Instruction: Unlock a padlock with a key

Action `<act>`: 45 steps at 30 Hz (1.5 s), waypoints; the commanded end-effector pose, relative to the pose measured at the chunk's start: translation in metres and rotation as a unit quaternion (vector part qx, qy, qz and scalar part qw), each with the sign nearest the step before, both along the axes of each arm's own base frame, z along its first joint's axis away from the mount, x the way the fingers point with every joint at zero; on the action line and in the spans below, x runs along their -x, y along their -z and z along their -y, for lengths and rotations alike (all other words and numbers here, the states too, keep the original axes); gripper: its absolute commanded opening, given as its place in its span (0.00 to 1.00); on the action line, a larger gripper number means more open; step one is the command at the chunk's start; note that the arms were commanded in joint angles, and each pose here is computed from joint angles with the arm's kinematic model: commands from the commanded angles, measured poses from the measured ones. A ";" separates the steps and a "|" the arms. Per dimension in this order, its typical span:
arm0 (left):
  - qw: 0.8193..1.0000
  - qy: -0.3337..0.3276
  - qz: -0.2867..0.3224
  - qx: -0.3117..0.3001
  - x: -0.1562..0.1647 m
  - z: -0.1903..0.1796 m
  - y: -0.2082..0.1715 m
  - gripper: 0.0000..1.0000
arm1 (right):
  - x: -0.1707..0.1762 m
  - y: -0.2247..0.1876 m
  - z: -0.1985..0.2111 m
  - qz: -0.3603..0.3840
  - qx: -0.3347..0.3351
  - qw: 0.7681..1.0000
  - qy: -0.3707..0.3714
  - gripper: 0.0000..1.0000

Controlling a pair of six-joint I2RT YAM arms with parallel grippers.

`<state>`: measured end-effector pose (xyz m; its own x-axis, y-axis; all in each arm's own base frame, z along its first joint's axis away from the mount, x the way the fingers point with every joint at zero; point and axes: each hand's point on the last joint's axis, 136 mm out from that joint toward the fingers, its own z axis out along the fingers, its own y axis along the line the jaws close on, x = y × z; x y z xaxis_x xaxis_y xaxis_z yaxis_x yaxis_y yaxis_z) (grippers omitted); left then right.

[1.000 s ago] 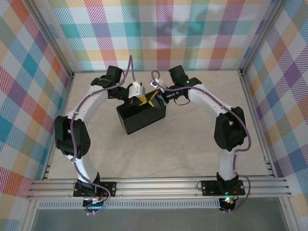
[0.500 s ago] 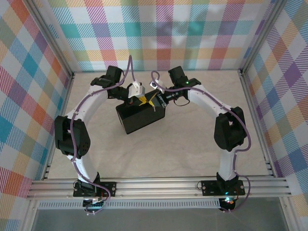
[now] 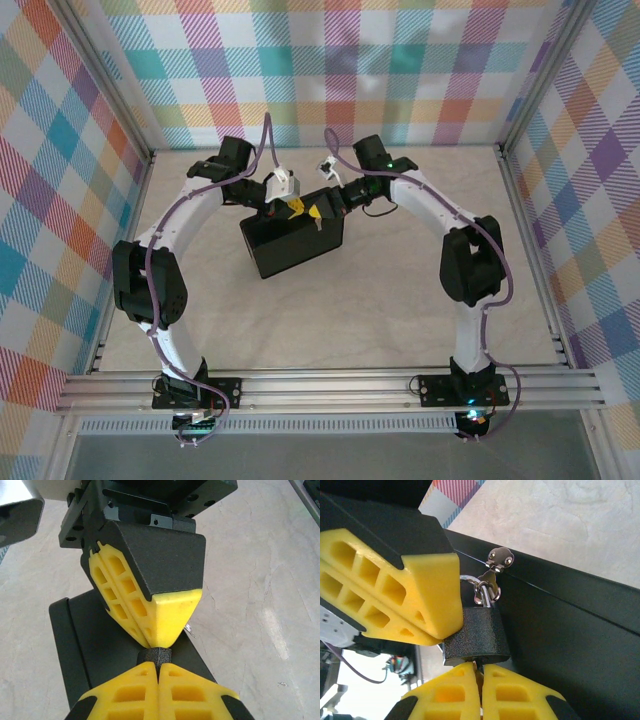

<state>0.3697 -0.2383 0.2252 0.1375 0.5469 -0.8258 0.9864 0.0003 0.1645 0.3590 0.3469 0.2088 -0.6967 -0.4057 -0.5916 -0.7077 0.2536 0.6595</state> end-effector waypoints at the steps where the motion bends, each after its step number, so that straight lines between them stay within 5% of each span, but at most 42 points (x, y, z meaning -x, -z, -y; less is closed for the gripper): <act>1: 0.999 -0.014 -0.025 -0.023 0.002 -0.006 0.021 0.05 | 0.018 -0.021 -0.007 -0.098 -0.040 0.994 -0.010 0.02; 8: 0.999 -0.018 -0.026 -0.023 0.002 -0.006 0.021 0.05 | 0.010 -0.017 -0.002 -0.157 -0.039 0.986 0.027 0.03; 17: 0.995 -0.094 0.014 0.009 -0.037 -0.004 -0.010 0.36 | -0.003 -0.004 0.007 -0.178 -0.015 0.982 0.060 0.09; 23: 0.991 -0.108 -0.010 0.077 -0.046 -0.013 -0.049 0.40 | -0.007 -0.006 0.007 -0.189 -0.015 0.980 0.062 0.20; 28: 0.987 -0.145 -0.012 0.068 -0.051 -0.023 -0.052 0.40 | -0.007 -0.010 0.010 -0.175 -0.015 0.982 0.063 0.33; 35: 0.957 -0.283 -0.022 0.051 -0.072 -0.048 -0.046 0.40 | -0.020 -0.015 0.009 -0.128 -0.006 0.989 0.072 0.38; 40: 0.917 -0.386 -0.078 0.061 -0.077 -0.065 -0.042 0.38 | -0.016 -0.012 0.002 -0.091 0.011 0.994 0.061 0.41; 45: 0.907 -0.410 -0.087 0.037 -0.057 -0.070 -0.029 0.37 | -0.014 0.006 -0.005 -0.078 0.054 0.994 0.061 0.41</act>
